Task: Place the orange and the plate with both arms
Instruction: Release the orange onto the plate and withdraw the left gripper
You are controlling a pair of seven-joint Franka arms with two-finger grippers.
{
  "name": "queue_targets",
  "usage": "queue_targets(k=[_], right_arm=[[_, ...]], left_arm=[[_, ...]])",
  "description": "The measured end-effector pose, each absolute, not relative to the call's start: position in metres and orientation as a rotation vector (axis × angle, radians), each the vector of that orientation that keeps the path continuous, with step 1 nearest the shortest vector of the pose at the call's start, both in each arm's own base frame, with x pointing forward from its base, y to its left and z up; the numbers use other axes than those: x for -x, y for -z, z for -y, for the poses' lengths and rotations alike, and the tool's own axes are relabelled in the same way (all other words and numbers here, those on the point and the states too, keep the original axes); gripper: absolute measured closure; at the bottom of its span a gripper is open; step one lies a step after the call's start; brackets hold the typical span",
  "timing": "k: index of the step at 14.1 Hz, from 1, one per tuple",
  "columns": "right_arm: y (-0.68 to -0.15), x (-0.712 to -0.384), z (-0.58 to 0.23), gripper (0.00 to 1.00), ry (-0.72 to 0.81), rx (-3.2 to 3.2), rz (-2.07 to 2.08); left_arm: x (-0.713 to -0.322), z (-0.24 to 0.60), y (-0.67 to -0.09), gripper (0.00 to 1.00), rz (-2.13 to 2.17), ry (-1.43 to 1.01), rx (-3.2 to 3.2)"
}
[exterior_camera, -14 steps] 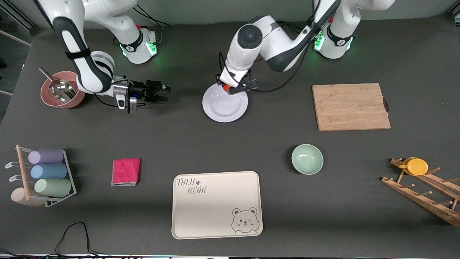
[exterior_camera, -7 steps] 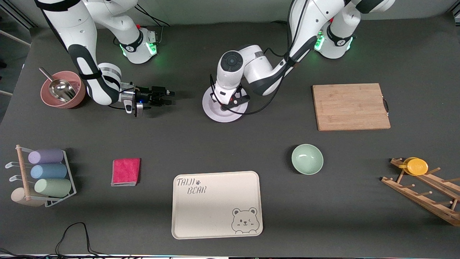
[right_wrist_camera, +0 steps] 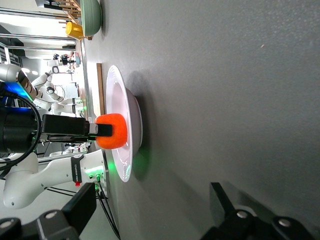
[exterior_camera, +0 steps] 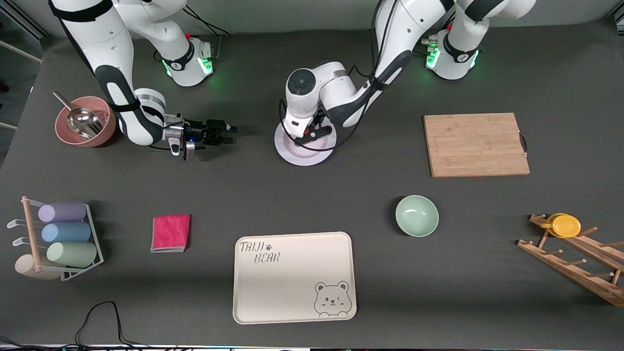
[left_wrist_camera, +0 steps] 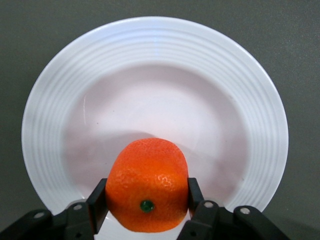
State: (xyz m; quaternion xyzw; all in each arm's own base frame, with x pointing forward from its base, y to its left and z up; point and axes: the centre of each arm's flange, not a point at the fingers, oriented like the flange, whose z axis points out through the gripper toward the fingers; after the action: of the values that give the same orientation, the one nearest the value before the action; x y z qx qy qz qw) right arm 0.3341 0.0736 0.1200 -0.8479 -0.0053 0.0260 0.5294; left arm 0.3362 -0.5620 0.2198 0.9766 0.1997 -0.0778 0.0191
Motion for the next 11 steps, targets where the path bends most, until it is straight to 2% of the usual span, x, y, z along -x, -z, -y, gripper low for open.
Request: queue_targets(k=[2, 3, 5, 7, 11], right_arm=[[-0.12, -0.335, -0.074, 0.05, -0.061, 2.025, 0.014], [-0.12, -0.335, -0.074, 0.15, -0.061, 2.025, 0.014], [-0.12, -0.336, -0.074, 0.39, -0.06, 2.025, 0.014], [-0.12, -0.336, -0.074, 0.56, -0.061, 2.026, 0.014], [-0.114, -0.336, -0.073, 0.56, -0.062, 2.029, 0.02]], left_arm=[[-0.346, 0.56, -0.222, 0.08, -0.63, 0.22, -3.032], [-0.351, 0.559, -0.225, 0.01, -0.638, 0.213, -3.035], [-0.367, 0.552, -0.238, 0.0, -0.664, 0.206, -3.065], [-0.396, 0.535, -0.268, 0.0, -0.695, 0.184, -3.086], [-0.473, 0.449, -0.362, 0.0, -0.667, 0.201, -3.074]])
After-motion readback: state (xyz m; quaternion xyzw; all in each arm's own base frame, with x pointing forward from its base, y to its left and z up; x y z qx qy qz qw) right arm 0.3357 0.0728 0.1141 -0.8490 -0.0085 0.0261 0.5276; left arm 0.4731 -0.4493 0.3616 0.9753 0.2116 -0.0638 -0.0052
